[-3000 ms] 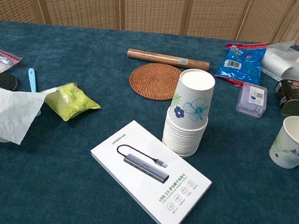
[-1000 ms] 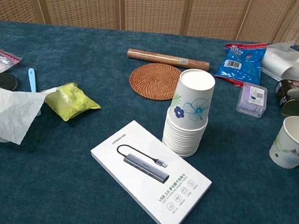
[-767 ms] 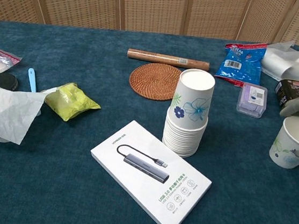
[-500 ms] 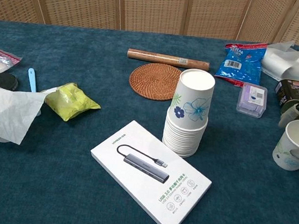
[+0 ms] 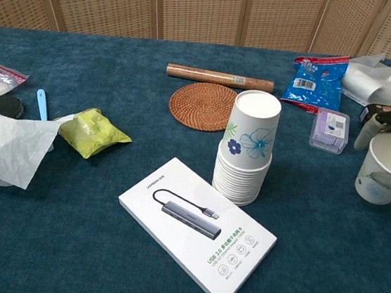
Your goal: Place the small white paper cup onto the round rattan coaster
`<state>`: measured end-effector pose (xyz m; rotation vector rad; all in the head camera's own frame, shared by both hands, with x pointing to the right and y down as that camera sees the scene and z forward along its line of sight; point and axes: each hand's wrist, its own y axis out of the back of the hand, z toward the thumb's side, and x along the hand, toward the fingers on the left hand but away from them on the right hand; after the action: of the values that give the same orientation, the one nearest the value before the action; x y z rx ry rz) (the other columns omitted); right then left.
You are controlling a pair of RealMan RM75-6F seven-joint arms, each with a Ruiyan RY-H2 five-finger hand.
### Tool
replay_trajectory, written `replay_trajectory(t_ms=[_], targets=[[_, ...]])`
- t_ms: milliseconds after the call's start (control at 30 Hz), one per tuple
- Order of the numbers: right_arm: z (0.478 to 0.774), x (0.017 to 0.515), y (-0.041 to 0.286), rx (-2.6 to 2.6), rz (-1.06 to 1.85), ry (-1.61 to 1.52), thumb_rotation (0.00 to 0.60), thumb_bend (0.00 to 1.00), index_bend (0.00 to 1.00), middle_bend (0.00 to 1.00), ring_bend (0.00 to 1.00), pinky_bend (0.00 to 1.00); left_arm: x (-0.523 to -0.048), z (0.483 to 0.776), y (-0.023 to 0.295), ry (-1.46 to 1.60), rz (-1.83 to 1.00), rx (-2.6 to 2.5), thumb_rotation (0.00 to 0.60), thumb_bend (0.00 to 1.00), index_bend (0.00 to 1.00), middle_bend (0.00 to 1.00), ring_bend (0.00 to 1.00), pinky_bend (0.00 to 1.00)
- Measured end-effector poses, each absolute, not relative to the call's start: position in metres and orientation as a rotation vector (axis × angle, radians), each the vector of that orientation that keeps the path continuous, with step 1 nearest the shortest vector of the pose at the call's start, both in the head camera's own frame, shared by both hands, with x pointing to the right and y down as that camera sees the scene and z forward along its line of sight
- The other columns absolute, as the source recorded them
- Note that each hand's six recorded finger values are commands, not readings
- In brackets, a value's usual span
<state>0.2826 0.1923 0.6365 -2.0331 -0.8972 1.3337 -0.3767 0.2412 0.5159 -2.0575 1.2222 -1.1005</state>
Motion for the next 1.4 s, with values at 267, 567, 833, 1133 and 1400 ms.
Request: replay_trajectory(t_ms=[267,567,833,1133,1400], targets=[[0.616,0.247,0.147,-2.130,1.229,-0.871,0.600,0.37,0.42,0.35,0.31,0.65,-0.377,0.513,0.242,1.221,-1.096,-2.051,0.600,0.46,0.09,0.00,0.00,0.00],[0.612,0.210,0.113,-2.210,1.163,-0.849,0.600,0.37,0.41,0.35,0.31,0.64,-0.384,0.509,0.242,1.237,-1.101,-2.031,0.600,0.46,0.09,0.00,0.00,0.00],[0.616,0.177,0.091,-2.276,1.119,-0.823,0.600,0.37,0.41,0.34,0.31,0.64,-0.391,0.508,0.243,1.248,-1.110,-2.019,0.600,0.46,0.09,0.00,0.00,0.00],[0.625,0.150,0.067,-2.300,1.097,-0.827,0.600,0.37,0.41,0.34,0.31,0.64,-0.396,0.507,0.241,1.258,-1.120,-2.003,0.600,0.46,0.09,0.00,0.00,0.00],[0.639,0.137,0.049,-2.306,1.116,-0.820,0.600,0.37,0.41,0.34,0.31,0.64,-0.398,0.511,0.240,1.260,-1.139,-2.003,0.600,0.46,0.09,0.00,0.00,0.00]])
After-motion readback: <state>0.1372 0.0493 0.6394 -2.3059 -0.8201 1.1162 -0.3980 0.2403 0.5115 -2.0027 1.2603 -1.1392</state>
